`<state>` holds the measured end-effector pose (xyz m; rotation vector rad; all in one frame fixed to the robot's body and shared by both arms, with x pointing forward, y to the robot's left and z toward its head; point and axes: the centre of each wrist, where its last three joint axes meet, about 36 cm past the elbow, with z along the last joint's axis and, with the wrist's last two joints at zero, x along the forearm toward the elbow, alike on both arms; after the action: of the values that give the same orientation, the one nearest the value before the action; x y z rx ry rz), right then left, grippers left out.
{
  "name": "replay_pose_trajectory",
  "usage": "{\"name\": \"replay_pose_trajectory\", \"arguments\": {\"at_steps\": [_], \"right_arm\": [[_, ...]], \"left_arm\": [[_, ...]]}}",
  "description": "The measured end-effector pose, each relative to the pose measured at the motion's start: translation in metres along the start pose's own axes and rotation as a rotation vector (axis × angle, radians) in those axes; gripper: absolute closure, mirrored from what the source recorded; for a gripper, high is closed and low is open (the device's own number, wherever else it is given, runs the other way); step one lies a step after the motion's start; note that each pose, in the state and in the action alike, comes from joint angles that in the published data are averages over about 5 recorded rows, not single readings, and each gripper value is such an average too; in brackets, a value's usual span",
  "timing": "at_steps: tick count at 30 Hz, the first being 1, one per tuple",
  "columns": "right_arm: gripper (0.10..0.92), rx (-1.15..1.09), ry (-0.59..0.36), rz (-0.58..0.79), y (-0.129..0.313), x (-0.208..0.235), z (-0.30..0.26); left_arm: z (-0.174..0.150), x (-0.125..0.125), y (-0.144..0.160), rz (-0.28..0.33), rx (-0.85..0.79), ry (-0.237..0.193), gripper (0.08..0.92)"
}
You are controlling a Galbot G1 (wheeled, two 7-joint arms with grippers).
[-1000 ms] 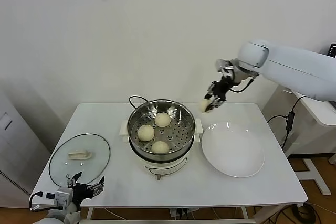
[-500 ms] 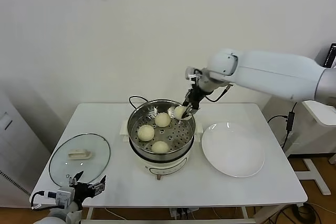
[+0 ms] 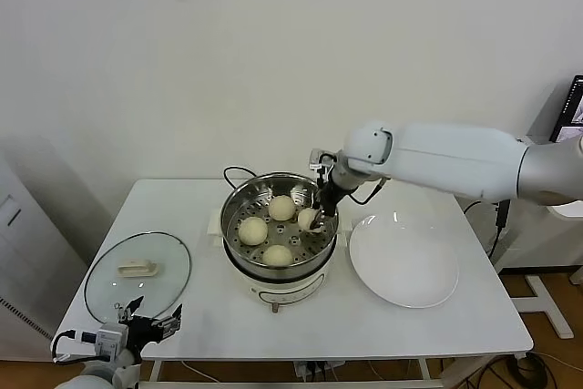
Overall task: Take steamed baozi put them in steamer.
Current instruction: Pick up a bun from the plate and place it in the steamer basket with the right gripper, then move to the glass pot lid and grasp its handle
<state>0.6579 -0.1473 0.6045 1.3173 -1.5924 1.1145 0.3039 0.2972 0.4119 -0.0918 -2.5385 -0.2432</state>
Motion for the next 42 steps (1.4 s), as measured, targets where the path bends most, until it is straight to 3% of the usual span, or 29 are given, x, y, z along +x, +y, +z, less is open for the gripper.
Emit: {"name": "replay_pose_trajectory", "arguments": {"at_steps": [5,17,25,34,42], "right_arm": [[0.573,-0.010,0.001,0.001,0.003,-0.013,0.002],[0.242,-0.041,-0.042,0.013,-0.001,-0.004,0.006],[0.200,-0.080,-0.125,0.049,-0.019,0.045,0.021],[0.200,-0.182,-0.370,0.169,-0.029,0.089,0.082],[0.200,-0.304,-0.640,0.359,-0.010,0.091,0.158]], "left_arm": [[0.000,0.000,0.000,0.000,0.003,0.000,0.177],[0.001,0.002,0.001,-0.004,0.004,0.001,0.177],[0.000,0.004,0.003,-0.011,0.011,-0.006,0.177],[-0.005,0.004,0.006,-0.026,0.032,-0.021,0.177],[-0.012,0.002,0.008,-0.034,0.052,-0.037,0.177]]}}
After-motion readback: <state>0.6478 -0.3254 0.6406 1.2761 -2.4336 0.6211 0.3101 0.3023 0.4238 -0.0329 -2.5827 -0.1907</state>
